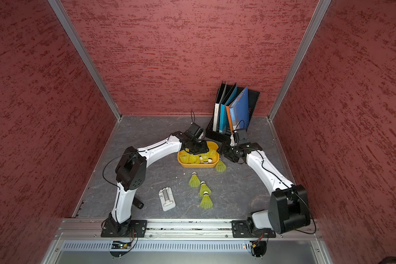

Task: Put the shuttlecocks into the storage box
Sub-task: Place the shuttlecock in the storage box, then adjust the shuttlecock at the center of the board.

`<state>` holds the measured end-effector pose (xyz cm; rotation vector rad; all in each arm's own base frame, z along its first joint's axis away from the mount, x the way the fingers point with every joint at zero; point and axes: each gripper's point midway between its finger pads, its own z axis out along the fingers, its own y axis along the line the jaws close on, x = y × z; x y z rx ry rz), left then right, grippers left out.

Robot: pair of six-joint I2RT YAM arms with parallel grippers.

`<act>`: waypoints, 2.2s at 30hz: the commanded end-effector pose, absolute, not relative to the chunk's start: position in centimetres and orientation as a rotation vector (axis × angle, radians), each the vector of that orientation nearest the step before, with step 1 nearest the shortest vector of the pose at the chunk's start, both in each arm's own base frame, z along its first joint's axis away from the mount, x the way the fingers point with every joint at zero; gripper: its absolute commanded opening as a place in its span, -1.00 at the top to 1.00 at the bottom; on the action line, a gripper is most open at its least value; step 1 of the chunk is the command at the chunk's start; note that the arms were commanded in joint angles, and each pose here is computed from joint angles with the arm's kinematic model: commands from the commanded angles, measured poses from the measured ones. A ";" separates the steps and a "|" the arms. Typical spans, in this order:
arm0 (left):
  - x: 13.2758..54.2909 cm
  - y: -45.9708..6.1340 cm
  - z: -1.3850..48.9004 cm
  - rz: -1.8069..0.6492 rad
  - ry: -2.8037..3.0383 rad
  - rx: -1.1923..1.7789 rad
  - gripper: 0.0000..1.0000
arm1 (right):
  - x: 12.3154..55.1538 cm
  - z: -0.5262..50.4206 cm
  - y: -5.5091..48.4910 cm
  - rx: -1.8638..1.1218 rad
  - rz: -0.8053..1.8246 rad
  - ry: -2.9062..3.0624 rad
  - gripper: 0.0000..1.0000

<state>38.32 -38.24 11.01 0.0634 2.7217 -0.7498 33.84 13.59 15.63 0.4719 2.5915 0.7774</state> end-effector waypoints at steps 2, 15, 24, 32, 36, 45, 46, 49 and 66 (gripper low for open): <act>38.0 -38.1 14.4 -0.781 2.658 0.070 0.05 | 34.4 16.5 13.8 0.457 0.787 2.569 -0.24; 38.2 -35.5 17.6 -0.733 2.626 0.016 0.00 | 34.3 16.7 13.4 0.451 0.748 2.570 -0.24; 38.2 -34.2 20.0 -0.747 2.548 0.072 -0.67 | 33.3 16.8 13.0 0.404 0.682 2.579 -0.26; 37.7 -31.3 21.1 -0.764 2.481 0.066 -0.99 | 30.5 16.4 13.0 0.296 0.571 2.608 -0.27; 36.7 -30.4 21.0 -0.767 2.475 0.074 -0.99 | 28.7 15.4 12.6 0.265 0.501 2.631 -0.27; 32.9 -29.2 19.6 -0.815 2.519 0.085 -0.99 | 26.6 13.5 10.3 0.332 0.317 2.664 -0.18; 32.3 -29.1 19.6 -0.822 2.519 0.092 -0.99 | 26.8 13.3 9.9 0.340 0.285 2.671 -0.18; 30.6 -28.8 19.2 -0.809 2.535 0.106 -0.99 | 27.9 13.1 9.4 0.372 0.271 2.691 -0.17; 25.6 -26.3 19.4 -0.748 2.565 0.086 -0.99 | 37.9 8.5 11.0 0.431 0.482 2.769 -0.17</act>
